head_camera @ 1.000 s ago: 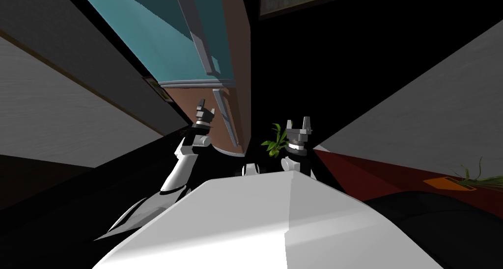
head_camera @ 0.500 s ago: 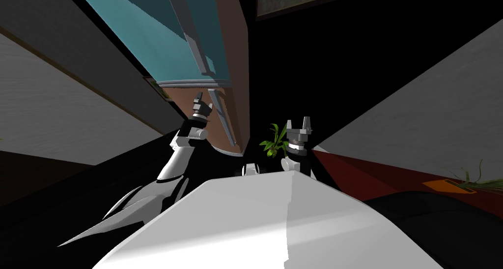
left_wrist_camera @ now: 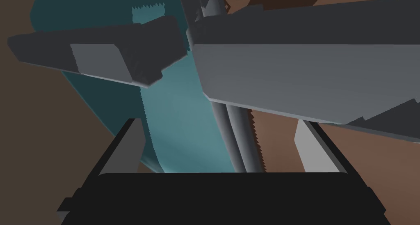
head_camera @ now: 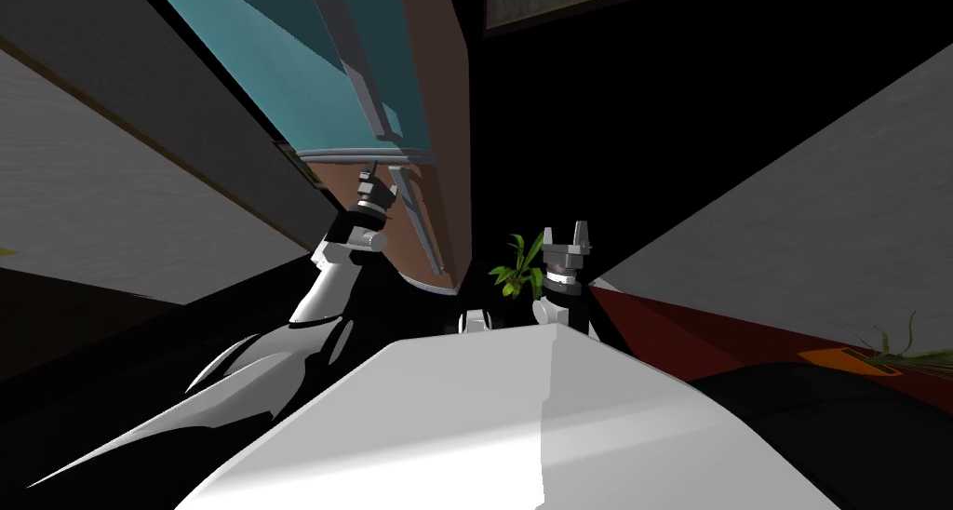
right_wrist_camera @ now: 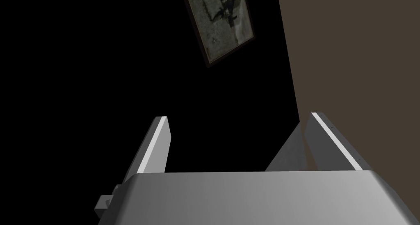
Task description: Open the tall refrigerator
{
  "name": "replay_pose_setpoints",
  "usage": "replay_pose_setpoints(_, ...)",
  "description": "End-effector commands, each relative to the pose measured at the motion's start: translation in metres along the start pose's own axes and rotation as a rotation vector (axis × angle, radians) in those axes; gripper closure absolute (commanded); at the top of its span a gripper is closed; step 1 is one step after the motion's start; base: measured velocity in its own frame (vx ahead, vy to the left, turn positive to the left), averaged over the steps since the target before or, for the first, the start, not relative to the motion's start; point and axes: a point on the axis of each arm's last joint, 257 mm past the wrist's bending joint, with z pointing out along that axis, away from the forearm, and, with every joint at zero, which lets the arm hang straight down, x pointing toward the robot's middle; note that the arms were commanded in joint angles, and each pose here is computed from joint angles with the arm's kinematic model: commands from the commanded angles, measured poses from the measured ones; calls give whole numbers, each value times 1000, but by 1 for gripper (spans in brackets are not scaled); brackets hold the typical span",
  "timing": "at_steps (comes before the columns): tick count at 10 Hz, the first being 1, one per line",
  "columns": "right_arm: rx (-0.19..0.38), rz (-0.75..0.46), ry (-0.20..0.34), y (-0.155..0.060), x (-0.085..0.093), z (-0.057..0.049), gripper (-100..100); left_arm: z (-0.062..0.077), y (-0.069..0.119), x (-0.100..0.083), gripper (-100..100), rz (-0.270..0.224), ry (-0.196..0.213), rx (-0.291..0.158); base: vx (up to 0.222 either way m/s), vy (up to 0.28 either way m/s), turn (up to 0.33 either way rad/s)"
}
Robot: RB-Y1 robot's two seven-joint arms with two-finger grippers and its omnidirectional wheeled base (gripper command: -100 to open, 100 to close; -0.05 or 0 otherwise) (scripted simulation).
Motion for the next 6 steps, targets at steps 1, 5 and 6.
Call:
replay_pose_setpoints(1, 0, 0, 0, 0, 0, 0, 0, 21, -21, -15, -100, 22, -1, 14, -4, -71, 15)
replay_pose_setpoints(5, 0, 0, 0, 0, 0, 0, 0, 40, -41, -33, -100, 51, -8, 21, -13, -65, 15)
replay_pose_setpoints(6, 0, 0, 0, 0, 0, 0, 0, 44, -47, -37, -100, 59, -9, 24, -11, -45, -4)
